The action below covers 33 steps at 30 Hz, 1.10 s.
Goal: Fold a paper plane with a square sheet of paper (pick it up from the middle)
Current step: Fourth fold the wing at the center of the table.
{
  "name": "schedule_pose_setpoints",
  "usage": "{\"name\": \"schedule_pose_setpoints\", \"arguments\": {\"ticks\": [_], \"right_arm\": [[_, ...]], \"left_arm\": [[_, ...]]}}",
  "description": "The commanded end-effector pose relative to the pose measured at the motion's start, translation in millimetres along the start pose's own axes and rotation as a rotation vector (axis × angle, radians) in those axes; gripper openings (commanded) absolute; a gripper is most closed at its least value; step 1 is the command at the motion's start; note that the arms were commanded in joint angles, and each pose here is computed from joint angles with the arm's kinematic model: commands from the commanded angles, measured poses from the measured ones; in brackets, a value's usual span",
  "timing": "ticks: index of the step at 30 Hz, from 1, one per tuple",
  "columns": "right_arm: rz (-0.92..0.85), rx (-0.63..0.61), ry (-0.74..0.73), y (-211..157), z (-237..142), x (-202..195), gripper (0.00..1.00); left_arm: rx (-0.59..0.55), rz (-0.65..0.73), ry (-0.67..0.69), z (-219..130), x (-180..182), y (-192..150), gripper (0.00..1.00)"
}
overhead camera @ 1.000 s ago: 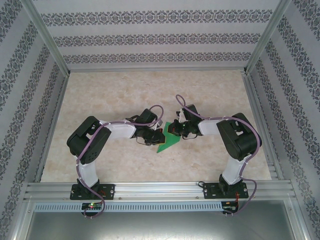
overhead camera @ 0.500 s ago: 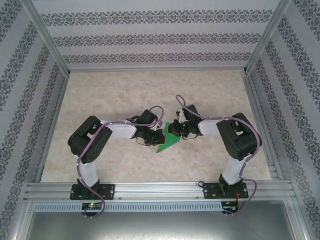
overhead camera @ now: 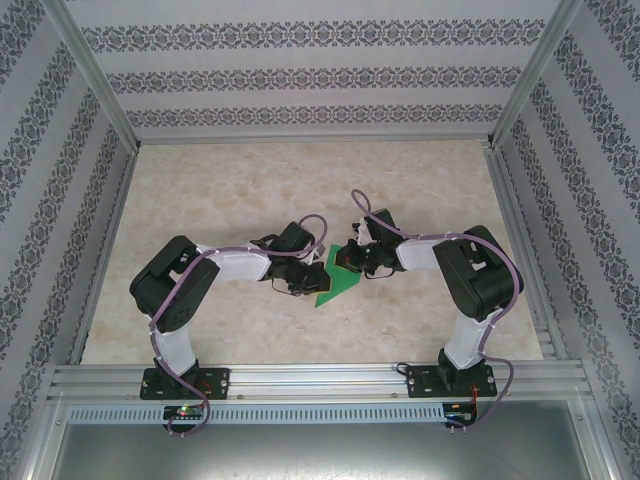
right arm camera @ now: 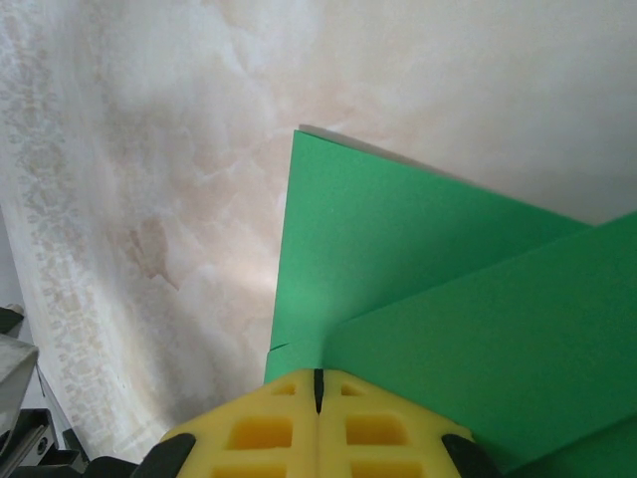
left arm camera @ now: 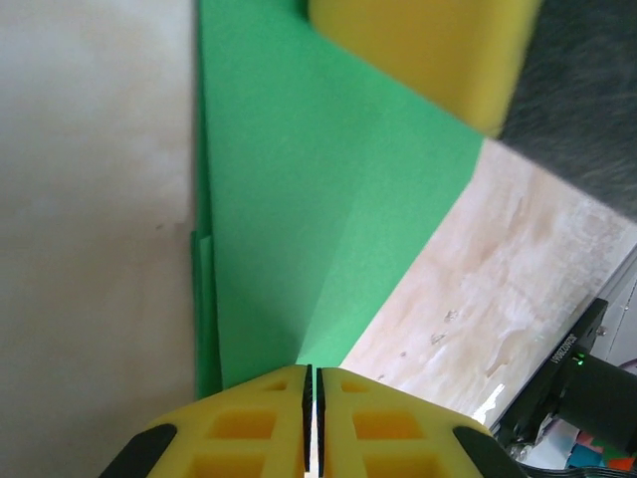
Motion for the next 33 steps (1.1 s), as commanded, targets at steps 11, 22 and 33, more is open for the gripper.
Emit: {"name": "schedule_pose_setpoints", "arguments": {"ticks": [11, 22, 33], "right_arm": [[0.05, 0.037, -0.124, -9, 12, -31, 0.0], [0.058, 0.033, -0.151, -9, 13, -34, 0.0], [0.074, 0.036, -0.18, -9, 16, -40, 0.0]], "left_arm": [[0.084, -0.069, 0.064, 3, 14, -32, 0.14], [0.059, -0.045, 0.053, -10, 6, -34, 0.14], [0.095, -0.062, 0.093, -11, 14, -49, 0.14]]}}
Point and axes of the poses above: each hand's point on the last joint's axis, 136 mm out from that joint toward the fingers, its own z axis out along the fingers, its own x axis along the line the jaws close on, y = z × x, the point moved 6 cm from there along -z, back along the fingers, and after that the axes turned 14 degrees about z, right-handed, at the moved point
